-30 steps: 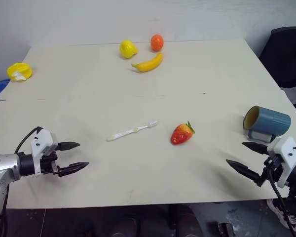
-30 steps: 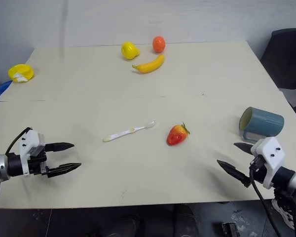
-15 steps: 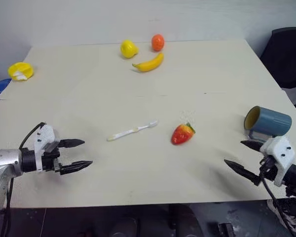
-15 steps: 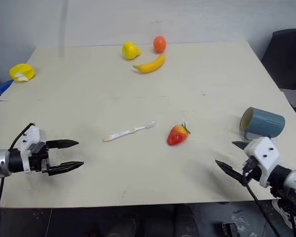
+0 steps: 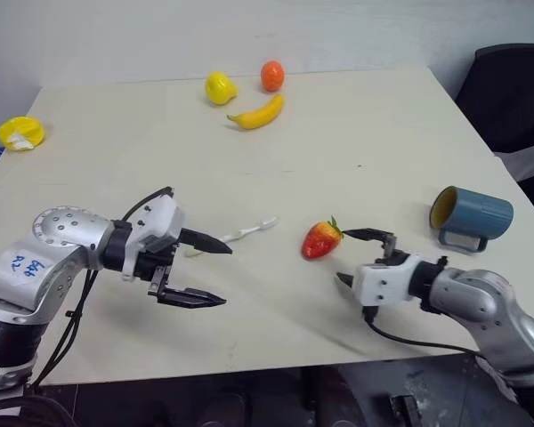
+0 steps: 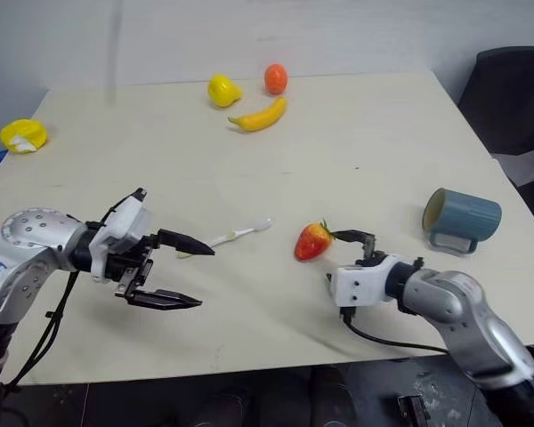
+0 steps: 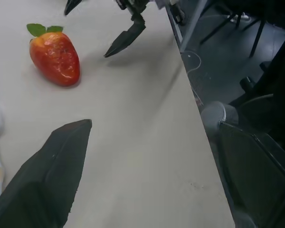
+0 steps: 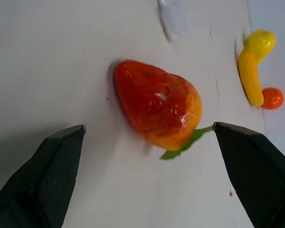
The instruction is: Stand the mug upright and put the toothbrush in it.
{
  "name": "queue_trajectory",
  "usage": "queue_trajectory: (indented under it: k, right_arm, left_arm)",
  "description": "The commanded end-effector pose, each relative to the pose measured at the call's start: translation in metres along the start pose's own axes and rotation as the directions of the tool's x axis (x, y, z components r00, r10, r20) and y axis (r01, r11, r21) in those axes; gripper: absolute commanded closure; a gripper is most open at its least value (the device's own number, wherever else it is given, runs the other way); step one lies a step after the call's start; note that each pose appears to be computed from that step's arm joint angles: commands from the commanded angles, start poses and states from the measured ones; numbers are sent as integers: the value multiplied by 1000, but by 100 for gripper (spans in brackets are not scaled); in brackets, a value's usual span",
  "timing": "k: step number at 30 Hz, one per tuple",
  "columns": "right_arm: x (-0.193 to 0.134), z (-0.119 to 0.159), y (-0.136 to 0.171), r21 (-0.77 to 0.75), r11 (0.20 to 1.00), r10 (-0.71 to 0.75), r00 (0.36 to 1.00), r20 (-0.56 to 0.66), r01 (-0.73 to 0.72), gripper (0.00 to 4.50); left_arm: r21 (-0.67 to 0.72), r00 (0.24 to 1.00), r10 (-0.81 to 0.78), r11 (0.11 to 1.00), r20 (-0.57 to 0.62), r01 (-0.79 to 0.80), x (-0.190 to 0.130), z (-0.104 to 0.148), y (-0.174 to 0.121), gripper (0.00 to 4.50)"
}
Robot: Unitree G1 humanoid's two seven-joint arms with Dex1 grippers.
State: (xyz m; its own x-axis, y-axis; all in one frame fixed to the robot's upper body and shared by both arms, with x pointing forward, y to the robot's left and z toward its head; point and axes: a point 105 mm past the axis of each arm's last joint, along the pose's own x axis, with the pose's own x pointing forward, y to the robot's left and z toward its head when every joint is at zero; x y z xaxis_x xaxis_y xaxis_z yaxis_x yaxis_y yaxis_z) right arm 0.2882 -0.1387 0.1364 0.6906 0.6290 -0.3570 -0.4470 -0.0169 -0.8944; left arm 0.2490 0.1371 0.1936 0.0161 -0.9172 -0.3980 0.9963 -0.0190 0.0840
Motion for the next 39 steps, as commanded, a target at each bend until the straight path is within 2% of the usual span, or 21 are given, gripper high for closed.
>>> queue_trajectory:
  k: [1,6,9,13,15,21,24,26,28,31,33,36,39]
  right_arm:
    - [14,-4,-3,-111,994,-22,1000,10,23,2]
    - [30,-15,-2,-147,989,-25,1000,4,26,2]
    - [35,-15,1,-127,992,-18,1000,25,21,61]
    - [39,-14,2,-122,992,-22,999,39,26,198]
    - [41,-14,2,-120,992,-21,999,39,26,240]
    - [47,-21,-6,-77,996,-41,999,25,43,254]
    - [62,-10,-33,-100,991,-76,994,75,84,255]
    - [83,15,-60,-102,984,-130,978,166,148,259]
    - [110,59,-86,-87,977,-160,940,300,194,263]
    - [143,126,-101,-88,976,-136,871,473,200,263]
    - [158,157,-100,-68,982,-111,836,538,175,263]
    - [178,217,-75,-23,999,-14,760,650,38,263]
    - [184,252,-48,-7,995,72,697,714,-96,263]
  left_arm:
    - [52,1000,20,998,-7,-20,1,5,5,0]
    - [74,997,73,995,2,-72,-1,7,15,0]
    - [75,996,94,993,10,-94,-3,8,19,0]
    - [81,993,114,990,12,-115,-5,8,21,0]
    - [80,992,126,989,18,-127,-6,9,21,0]
    - [59,972,231,971,36,-233,-21,11,28,0]
    - [22,940,334,942,66,-336,-40,13,31,0]
    - [2,907,417,908,57,-418,-58,9,30,0]
    - [-21,852,522,853,37,-522,-81,3,29,0]
    - [-62,766,642,766,25,-640,-114,-1,22,0]
    - [-72,726,687,725,11,-685,-127,-3,16,0]
    - [-79,637,770,634,-31,-770,-152,-8,0,0]
    - [-70,552,830,548,-77,-834,-173,-12,-18,0]
